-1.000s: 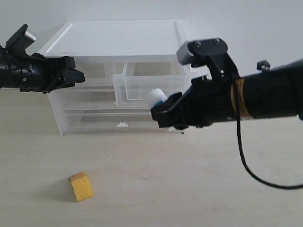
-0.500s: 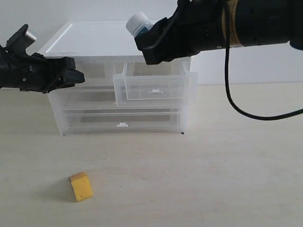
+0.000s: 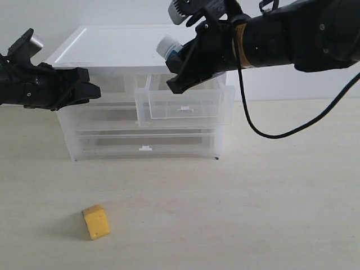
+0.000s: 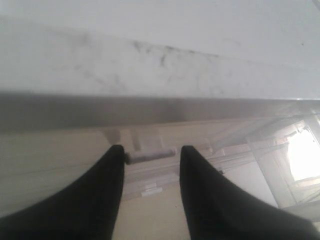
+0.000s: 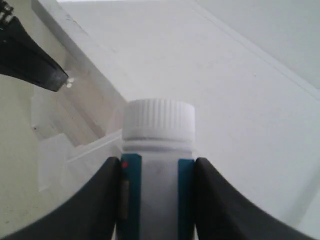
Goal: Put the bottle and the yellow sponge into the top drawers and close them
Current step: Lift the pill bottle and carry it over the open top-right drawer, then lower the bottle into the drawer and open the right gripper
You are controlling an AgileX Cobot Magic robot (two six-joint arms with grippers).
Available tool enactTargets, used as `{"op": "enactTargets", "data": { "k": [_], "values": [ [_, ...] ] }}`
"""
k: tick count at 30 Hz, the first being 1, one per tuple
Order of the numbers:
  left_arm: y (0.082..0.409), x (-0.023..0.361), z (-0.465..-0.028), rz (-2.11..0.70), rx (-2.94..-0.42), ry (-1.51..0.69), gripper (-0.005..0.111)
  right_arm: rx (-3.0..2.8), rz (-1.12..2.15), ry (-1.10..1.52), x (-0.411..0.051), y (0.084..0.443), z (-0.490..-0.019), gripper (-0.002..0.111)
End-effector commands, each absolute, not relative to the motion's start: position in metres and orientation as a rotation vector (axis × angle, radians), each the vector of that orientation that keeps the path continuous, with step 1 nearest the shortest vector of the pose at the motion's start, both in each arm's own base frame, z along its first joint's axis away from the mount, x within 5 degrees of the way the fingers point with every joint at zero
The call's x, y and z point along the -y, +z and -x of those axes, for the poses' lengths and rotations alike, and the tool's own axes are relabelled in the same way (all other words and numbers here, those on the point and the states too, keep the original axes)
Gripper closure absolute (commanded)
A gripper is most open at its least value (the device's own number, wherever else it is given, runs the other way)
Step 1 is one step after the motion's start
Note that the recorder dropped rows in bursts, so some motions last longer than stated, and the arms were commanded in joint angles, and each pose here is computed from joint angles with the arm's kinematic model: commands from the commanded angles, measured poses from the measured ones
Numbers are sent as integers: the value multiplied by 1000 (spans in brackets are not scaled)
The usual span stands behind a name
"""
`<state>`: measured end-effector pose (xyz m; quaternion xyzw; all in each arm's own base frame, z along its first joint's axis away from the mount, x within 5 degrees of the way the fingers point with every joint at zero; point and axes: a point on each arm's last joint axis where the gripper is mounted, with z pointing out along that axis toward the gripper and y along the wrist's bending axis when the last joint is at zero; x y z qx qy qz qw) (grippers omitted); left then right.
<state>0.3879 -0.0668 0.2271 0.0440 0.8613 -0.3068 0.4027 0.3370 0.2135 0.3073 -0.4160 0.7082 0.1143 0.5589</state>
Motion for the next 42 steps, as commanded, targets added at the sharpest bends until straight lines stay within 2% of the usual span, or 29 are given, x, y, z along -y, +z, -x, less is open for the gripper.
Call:
{"op": "enactTargets", "data": {
  "k": [1, 15, 17, 21, 23, 38, 40, 42],
  "values": [
    [229, 68, -389, -121, -2167, -790, 72, -1706, 928, 176, -210, 298, -349, 108],
    [229, 68, -389, -122, -2167, -790, 72, -1703, 922, 182, -211, 300, -350, 107],
    [229, 68, -389, -122, -2167, -790, 72, -1711, 901, 178, -210, 300, -351, 97],
    [229, 68, -389, -122, -2167, -790, 72, -1731, 857, 189, -209, 301, -352, 63],
    [229, 68, -389, -122, -2167, -790, 72, -1740, 836, 195, -208, 301, -352, 55],
    [229, 68, -389, -120, -2168, -787, 72, -1796, 699, 317, -208, 306, -350, 54],
    [229, 68, -389, -120, -2168, -787, 72, -1810, 668, 354, -208, 307, -349, 58],
    [229, 68, -389, -120, -2168, -787, 72, -1812, 650, 337, -207, 307, -350, 67]
  ]
}}
